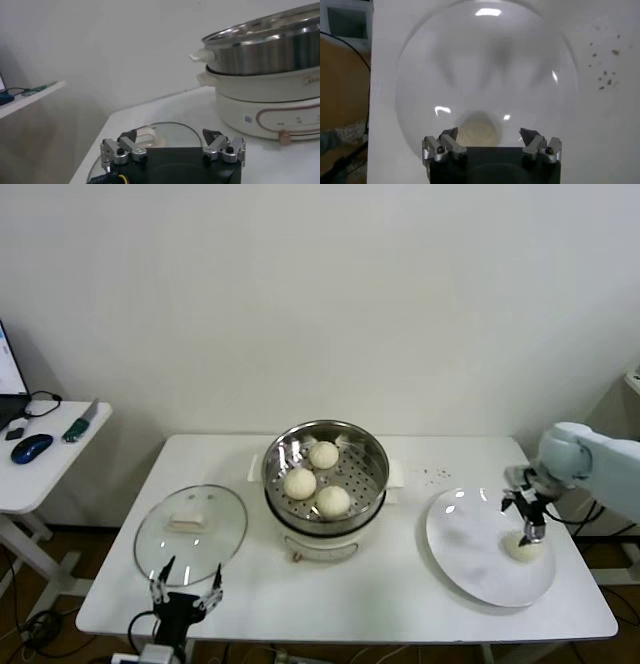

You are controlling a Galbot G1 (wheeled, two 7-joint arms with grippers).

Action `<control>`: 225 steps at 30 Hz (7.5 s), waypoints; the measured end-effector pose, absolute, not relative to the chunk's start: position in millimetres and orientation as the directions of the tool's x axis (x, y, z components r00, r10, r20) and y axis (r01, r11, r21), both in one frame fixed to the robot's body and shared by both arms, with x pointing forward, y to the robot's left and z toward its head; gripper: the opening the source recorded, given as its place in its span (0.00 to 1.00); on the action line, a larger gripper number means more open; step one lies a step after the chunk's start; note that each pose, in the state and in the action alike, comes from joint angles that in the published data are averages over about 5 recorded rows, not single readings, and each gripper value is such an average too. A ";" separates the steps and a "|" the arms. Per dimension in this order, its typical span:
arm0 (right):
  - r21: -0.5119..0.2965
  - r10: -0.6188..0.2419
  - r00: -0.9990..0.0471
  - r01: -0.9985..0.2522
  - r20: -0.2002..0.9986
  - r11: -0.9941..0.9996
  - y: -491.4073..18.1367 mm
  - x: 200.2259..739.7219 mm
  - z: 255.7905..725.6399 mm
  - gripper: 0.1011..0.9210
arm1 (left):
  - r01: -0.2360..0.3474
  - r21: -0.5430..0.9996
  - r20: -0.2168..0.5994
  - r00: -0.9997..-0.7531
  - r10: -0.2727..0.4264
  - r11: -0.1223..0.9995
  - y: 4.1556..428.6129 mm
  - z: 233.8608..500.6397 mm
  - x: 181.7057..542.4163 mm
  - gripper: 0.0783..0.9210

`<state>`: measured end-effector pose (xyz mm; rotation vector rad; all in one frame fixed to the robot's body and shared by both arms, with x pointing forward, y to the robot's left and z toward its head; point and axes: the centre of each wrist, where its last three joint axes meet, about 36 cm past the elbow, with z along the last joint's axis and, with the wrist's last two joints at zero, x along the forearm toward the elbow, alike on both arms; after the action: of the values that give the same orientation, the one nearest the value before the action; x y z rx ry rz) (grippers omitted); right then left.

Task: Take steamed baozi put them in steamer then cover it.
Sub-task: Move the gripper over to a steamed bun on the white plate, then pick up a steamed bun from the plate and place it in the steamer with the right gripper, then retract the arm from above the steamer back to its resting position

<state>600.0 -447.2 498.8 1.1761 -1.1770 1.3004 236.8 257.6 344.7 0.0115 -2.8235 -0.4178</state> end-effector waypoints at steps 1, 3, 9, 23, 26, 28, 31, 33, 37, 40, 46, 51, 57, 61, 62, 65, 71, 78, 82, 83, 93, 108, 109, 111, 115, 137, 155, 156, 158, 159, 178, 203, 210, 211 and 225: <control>-0.040 0.062 -0.043 -0.998 0.997 -0.042 -449.9 599.3 494.8 0.88 | 0.034 0.287 0.280 -0.959 -0.049 0.957 257.3 344.4 236.9 0.88; -0.036 0.069 -0.039 -0.999 0.997 -0.038 -454.8 597.9 487.2 0.88 | 0.036 0.291 0.282 -0.958 -0.049 0.956 256.6 344.1 237.2 0.88; -0.026 0.087 -0.028 -0.999 0.996 -0.030 -466.0 594.9 467.9 0.88 | 0.041 0.298 0.279 -0.959 -0.047 0.954 253.1 344.1 238.8 0.88; -0.018 0.101 -0.020 -0.999 0.995 -0.028 -471.9 601.3 449.2 0.83 | 0.046 0.314 0.286 -0.957 -0.048 0.948 252.9 341.1 235.0 0.88; -0.018 0.100 -0.021 -0.999 0.995 -0.026 -472.4 602.7 449.4 0.77 | 0.045 0.317 0.286 -0.957 -0.050 0.947 253.2 341.4 234.3 0.88; -0.019 0.098 -0.021 -1.000 0.995 -0.023 -473.3 603.0 450.1 0.75 | 0.044 0.319 0.285 -0.957 -0.052 0.947 253.4 342.1 233.7 0.88; -0.022 0.093 -0.023 -1.000 0.995 -0.016 -474.7 603.4 453.0 0.74 | 0.044 0.321 0.285 -0.957 -0.052 0.946 253.6 342.7 232.6 0.88; -0.026 0.088 -0.027 -1.000 0.996 -0.011 -474.6 604.4 456.8 0.74 | 0.046 0.321 0.286 -0.957 -0.051 0.946 253.5 342.8 231.6 0.88; -0.044 0.069 -0.045 -0.999 0.997 -0.009 -467.6 611.5 469.8 0.74 | 0.050 0.320 0.285 -0.957 -0.045 0.946 252.4 343.4 229.7 0.88; -0.069 0.050 -0.069 -0.998 0.996 -0.006 -458.5 621.7 486.4 0.74 | 0.055 0.318 0.283 -0.958 -0.040 0.947 250.9 344.6 228.6 0.88; -0.137 -0.011 -0.137 -0.991 0.991 0.010 -428.8 651.7 537.9 0.74 | 0.062 0.311 0.276 -0.961 -0.027 0.948 247.2 347.7 227.1 0.88; -0.193 -0.076 -0.194 -0.981 0.978 0.021 -389.9 680.1 592.3 0.74 | 0.069 0.300 0.267 -0.964 -0.014 0.951 242.4 351.0 225.5 0.88; -0.232 -0.145 -0.231 -0.973 0.962 0.013 -331.5 705.0 649.5 0.74 | 0.074 0.276 0.260 -0.966 0.000 0.958 233.4 355.0 223.2 0.88; -0.237 -0.183 -0.232 -0.972 0.955 -0.004 -287.5 714.5 673.0 0.75 | 0.078 0.259 0.248 -0.969 0.012 0.963 225.5 360.0 224.5 0.88; -0.235 -0.192 -0.229 -0.972 0.954 -0.011 -275.9 716.0 676.6 0.75 | 0.081 0.255 0.246 -0.969 0.016 0.964 223.8 361.1 224.7 0.88; -0.228 -0.211 -0.216 -0.973 0.953 -0.029 -242.5 718.8 683.8 0.75 | 0.088 0.246 0.242 -0.970 0.026 0.965 220.2 364.4 224.0 0.88; -0.208 -0.220 -0.190 -0.976 0.957 -0.063 -186.7 720.3 684.6 0.75 | 0.092 0.243 0.234 -0.972 0.034 0.966 220.8 368.8 224.0 0.88; -0.169 -0.201 -0.145 -0.979 0.969 -0.110 -140.7 716.0 666.4 0.76 | 0.093 0.242 0.231 -0.972 0.036 0.966 223.7 368.0 222.9 0.88; -0.145 -0.178 -0.121 -0.981 0.977 -0.127 -124.2 713.8 649.2 0.76 | 0.094 0.240 0.236 -0.971 0.035 0.966 226.8 365.8 221.6 0.88; -0.138 -0.171 -0.115 -0.982 0.979 -0.131 -121.1 713.3 644.6 0.76 | 0.093 0.240 0.237 -0.971 0.035 0.966 227.7 365.4 221.5 0.88; -0.084 -0.111 -0.068 -0.984 0.992 -0.154 -110.5 712.2 607.5 0.76 | 0.088 0.233 0.240 -0.970 0.030 0.968 231.7 362.8 224.8 0.88; -0.100 -0.085 -0.088 -0.982 0.993 -0.160 -104.0 719.5 593.3 0.87 | 0.080 0.228 0.238 -0.971 0.025 0.970 234.1 361.1 233.6 0.88; -0.101 -0.086 -0.088 -0.982 0.992 -0.159 -104.1 719.7 593.5 0.88 | 0.080 0.228 0.237 -0.971 0.024 0.970 234.2 361.1 233.9 0.88; -0.101 -0.089 -0.088 -0.982 0.992 -0.157 -104.7 720.1 595.0 0.88 | 0.080 0.228 0.238 -0.971 0.024 0.970 234.4 361.1 234.2 0.88; -0.103 -0.100 -0.088 -0.983 0.991 -0.152 -108.1 721.3 603.8 0.88 | 0.080 0.229 0.238 -0.971 0.024 0.970 234.7 361.2 234.7 0.88; -0.364 -0.459 -0.299 -0.930 0.837 -0.059 -228.3 688.1 650.1 0.88 | 0.042 0.274 0.185 -0.983 -0.010 0.961 244.5 375.9 250.2 0.88; -0.402 -0.700 -0.633 -0.765 0.331 0.503 -345.2 579.1 526.5 0.88 | 0.001 0.390 0.135 -0.989 -0.056 0.921 249.5 387.9 263.3 0.88; -0.391 -0.695 -0.649 -0.754 0.310 0.529 -347.5 572.8 519.5 0.88 | 0.000 0.403 0.133 -0.989 -0.058 0.915 250.7 388.3 263.4 0.88; -0.365 -0.683 -0.679 -0.729 0.271 0.579 -351.2 560.1 505.5 0.88 | 0.001 0.432 0.130 -0.990 -0.062 0.902 253.3 388.9 263.6 0.88; -0.353 -0.675 -0.693 -0.716 0.254 0.603 -352.8 554.0 499.0 0.88 | 0.002 0.448 0.129 -0.990 -0.063 0.894 254.7 389.2 263.8 0.88; -0.127 -0.365 -0.928 -0.371 0.075 0.920 -410.1 430.6 404.4 0.88 | 0.071 0.908 0.114 -0.990 -0.081 0.412 288.3 373.8 280.1 0.88; -0.059 -0.228 -0.959 -0.241 0.169 0.969 -414.4 332.4 335.9 0.88 | 0.176 0.980 0.170 -0.983 -0.064 -0.095 342.0 290.5 356.8 0.88; -0.059 -0.220 -0.959 -0.234 0.179 0.971 -414.3 322.6 328.7 0.88 | 0.185 0.974 0.177 -0.982 -0.070 -0.132 350.3 275.3 373.8 0.88; -0.060 -0.219 -0.959 -0.233 0.181 0.971 -414.6 321.5 328.0 0.88 | 0.184 0.974 0.176 -0.982 -0.071 -0.135 351.2 273.8 376.4 0.88; -0.069 -0.222 -0.955 -0.239 0.197 0.969 -415.9 312.7 318.8 0.88 | 0.164 0.979 0.154 -0.985 -0.083 -0.125 353.5 269.5 405.6 0.86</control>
<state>312.7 -415.9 318.8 0.3460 -2.9291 0.1370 405.6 353.5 269.5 -0.0916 -1.9599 -2.2385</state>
